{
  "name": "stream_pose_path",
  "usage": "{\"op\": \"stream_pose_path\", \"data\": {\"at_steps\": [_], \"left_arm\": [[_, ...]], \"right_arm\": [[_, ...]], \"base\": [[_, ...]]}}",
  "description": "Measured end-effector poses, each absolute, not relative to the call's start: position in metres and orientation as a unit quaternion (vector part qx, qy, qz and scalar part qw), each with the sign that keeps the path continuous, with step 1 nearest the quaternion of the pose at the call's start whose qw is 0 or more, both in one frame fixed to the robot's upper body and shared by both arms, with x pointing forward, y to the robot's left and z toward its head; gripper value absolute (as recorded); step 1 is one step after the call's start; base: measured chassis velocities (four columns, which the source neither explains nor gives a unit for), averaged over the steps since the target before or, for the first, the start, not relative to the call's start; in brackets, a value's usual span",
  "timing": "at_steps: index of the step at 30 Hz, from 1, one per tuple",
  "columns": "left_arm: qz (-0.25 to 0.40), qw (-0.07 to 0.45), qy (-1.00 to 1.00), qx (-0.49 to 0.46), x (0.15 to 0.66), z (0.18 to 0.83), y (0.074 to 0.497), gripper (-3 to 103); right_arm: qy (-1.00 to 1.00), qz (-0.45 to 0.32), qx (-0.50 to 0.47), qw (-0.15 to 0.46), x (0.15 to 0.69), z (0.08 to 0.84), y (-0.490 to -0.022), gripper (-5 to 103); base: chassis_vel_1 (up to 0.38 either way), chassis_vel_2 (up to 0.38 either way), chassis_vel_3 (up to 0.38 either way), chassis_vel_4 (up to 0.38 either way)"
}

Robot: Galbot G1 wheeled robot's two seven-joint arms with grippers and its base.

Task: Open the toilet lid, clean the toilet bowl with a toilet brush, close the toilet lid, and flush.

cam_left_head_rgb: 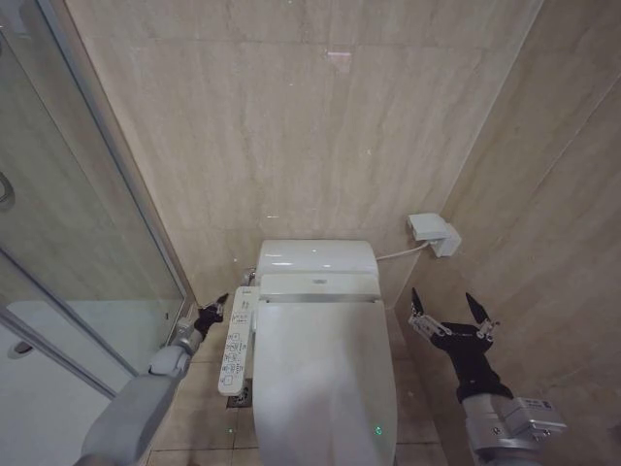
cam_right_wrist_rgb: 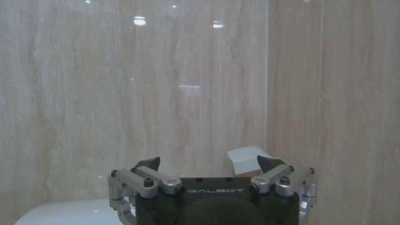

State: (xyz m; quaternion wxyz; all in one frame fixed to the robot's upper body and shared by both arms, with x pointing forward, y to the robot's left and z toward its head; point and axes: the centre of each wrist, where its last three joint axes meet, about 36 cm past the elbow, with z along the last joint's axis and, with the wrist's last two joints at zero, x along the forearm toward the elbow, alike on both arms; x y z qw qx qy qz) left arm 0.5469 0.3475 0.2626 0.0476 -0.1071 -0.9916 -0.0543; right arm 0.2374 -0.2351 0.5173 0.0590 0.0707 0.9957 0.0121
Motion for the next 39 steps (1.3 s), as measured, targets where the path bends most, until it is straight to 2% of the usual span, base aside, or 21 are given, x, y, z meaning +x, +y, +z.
{"op": "stream_pose_path", "data": {"at_steps": [3, 8, 11, 22, 23, 30, 31, 38, 39], "left_arm": [[-0.028, 0.015, -0.998, -0.049, 0.529, 0.282, 0.329, 0], [0.002, -0.027, -1.000, -0.008, 0.502, 0.316, 0.314, 0], [0.011, -0.058, -0.998, 0.007, 0.468, 0.342, 0.306, 0], [0.012, -0.102, -0.994, 0.037, 0.372, 0.395, 0.304, 0], [0.013, -0.106, -0.993, 0.041, 0.362, 0.404, 0.304, 6], [0.013, -0.109, -0.992, 0.054, 0.316, 0.434, 0.300, 6], [0.016, -0.109, -0.992, 0.053, 0.304, 0.441, 0.296, 33], [0.009, -0.108, -0.993, 0.043, 0.269, 0.462, 0.281, 33], [0.005, -0.109, -0.993, 0.039, 0.263, 0.466, 0.279, 60]], "right_arm": [[0.996, 0.012, 0.071, 0.059, 0.237, 0.517, -0.235, 100], [0.996, 0.012, 0.071, 0.059, 0.237, 0.517, -0.235, 100], [0.996, 0.012, 0.071, 0.059, 0.237, 0.517, -0.235, 100], [0.996, 0.012, 0.071, 0.059, 0.237, 0.517, -0.235, 100], [0.996, 0.012, 0.071, 0.059, 0.237, 0.517, -0.235, 100], [0.996, 0.012, 0.071, 0.059, 0.237, 0.517, -0.235, 100], [0.996, 0.012, 0.071, 0.059, 0.237, 0.517, -0.235, 100], [0.996, 0.012, 0.071, 0.059, 0.237, 0.517, -0.235, 100], [0.996, 0.012, 0.071, 0.059, 0.237, 0.517, -0.235, 100]], "base": [[0.000, 0.000, 0.000, 0.000], [0.000, 0.000, 0.000, 0.000], [0.000, 0.000, 0.000, 0.000], [0.000, 0.000, 0.000, 0.000], [0.000, 0.000, 0.000, 0.000], [0.000, 0.000, 0.000, 0.000], [0.000, 0.000, 0.000, 0.000], [0.000, 0.000, 0.000, 0.000], [0.000, 0.000, 0.000, 0.000]]}}
